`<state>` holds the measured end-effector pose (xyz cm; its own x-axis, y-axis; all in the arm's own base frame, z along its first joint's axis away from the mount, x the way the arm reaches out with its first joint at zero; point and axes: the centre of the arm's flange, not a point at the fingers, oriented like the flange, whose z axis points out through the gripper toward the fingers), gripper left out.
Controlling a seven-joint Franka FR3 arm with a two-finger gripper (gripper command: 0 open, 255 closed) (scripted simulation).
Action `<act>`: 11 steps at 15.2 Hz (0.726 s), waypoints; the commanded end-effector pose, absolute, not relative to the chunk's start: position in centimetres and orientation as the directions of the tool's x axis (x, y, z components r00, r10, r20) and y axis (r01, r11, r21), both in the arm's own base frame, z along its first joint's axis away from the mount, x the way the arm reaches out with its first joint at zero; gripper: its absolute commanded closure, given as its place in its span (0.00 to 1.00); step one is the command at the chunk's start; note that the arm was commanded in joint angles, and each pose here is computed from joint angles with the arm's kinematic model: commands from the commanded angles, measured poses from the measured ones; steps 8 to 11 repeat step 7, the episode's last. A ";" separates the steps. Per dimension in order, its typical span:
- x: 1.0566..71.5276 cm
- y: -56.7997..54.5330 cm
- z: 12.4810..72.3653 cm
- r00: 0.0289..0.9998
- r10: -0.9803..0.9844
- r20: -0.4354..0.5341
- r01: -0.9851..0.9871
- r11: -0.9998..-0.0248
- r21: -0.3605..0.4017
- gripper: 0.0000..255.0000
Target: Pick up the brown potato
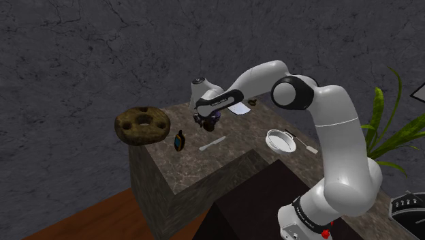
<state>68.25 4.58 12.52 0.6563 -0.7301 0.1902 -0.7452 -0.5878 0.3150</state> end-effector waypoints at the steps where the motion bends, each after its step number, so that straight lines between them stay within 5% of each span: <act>1: 68.2 4.6 13.6 0.656 -0.730 0.190 -0.745 -0.588 0.315 1.00; 11: 68.2 4.6 15.8 0.656 -0.730 0.190 -0.745 -0.588 0.315 1.00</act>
